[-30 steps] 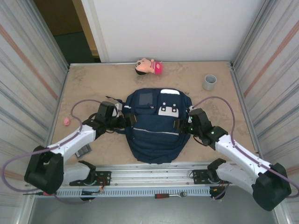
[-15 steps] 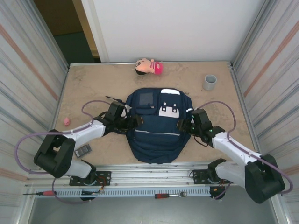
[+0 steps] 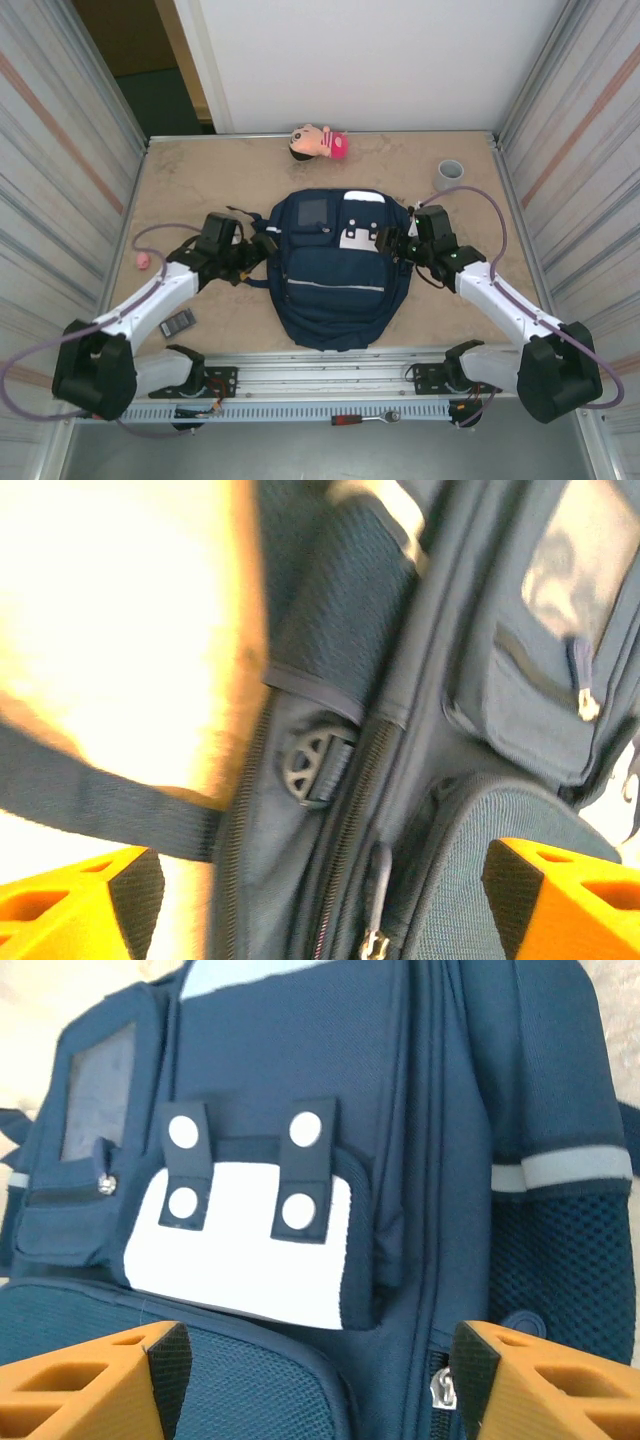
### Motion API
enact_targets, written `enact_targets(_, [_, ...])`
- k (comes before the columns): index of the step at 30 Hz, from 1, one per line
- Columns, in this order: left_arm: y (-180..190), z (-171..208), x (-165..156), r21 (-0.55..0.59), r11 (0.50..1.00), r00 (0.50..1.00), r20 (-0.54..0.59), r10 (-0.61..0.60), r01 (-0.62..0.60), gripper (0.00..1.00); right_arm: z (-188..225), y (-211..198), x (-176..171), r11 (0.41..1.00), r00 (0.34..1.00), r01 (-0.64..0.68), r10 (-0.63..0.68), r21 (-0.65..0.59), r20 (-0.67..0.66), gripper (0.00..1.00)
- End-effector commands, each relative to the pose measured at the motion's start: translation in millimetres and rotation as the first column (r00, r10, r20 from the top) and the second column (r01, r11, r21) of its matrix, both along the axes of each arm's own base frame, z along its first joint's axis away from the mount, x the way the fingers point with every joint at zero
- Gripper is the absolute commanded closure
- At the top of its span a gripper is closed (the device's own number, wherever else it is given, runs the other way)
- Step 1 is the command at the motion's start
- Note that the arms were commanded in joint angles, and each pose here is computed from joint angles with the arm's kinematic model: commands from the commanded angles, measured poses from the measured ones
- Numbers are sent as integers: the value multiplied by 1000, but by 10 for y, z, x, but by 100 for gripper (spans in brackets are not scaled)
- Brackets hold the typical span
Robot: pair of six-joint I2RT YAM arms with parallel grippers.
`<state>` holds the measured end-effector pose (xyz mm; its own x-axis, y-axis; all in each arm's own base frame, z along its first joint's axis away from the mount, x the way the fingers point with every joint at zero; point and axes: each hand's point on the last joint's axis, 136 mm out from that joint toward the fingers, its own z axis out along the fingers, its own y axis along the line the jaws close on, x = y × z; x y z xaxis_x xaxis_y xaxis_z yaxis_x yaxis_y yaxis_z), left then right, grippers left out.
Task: Pack the student bag
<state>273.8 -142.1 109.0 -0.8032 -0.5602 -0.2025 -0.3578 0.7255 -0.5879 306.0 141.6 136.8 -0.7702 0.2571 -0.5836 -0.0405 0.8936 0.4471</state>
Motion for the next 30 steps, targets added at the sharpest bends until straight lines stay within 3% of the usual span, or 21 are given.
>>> enact_targets(1, [433,-96,-255,103,980,977,-105,183,-173,14,37,-3,-85,999,999,-42,41,-25,-26,29])
enact_targets(5, [875,-174,-514,222,925,908,-222,356,-308,10,36,-22,-126,999,998,-35,34,-29,-50,29])
enact_targets(8, [1186,-262,-759,333,869,821,-324,469,-365,2,23,-28,-152,999,998,-36,34,-31,-53,29])
enact_targets(12, [1504,-287,-967,441,801,719,-387,577,-405,1,-14,-51,-183,999,998,-32,30,-36,-62,29])
enact_targets(23, [2075,-445,-1358,517,595,491,-339,803,-616,1,-37,-111,-255,998,998,-30,26,-62,-65,29])
enact_targets(30, [2260,-550,-1395,510,538,422,-334,843,-671,2,-25,-139,-283,997,998,-30,26,-72,-59,29])
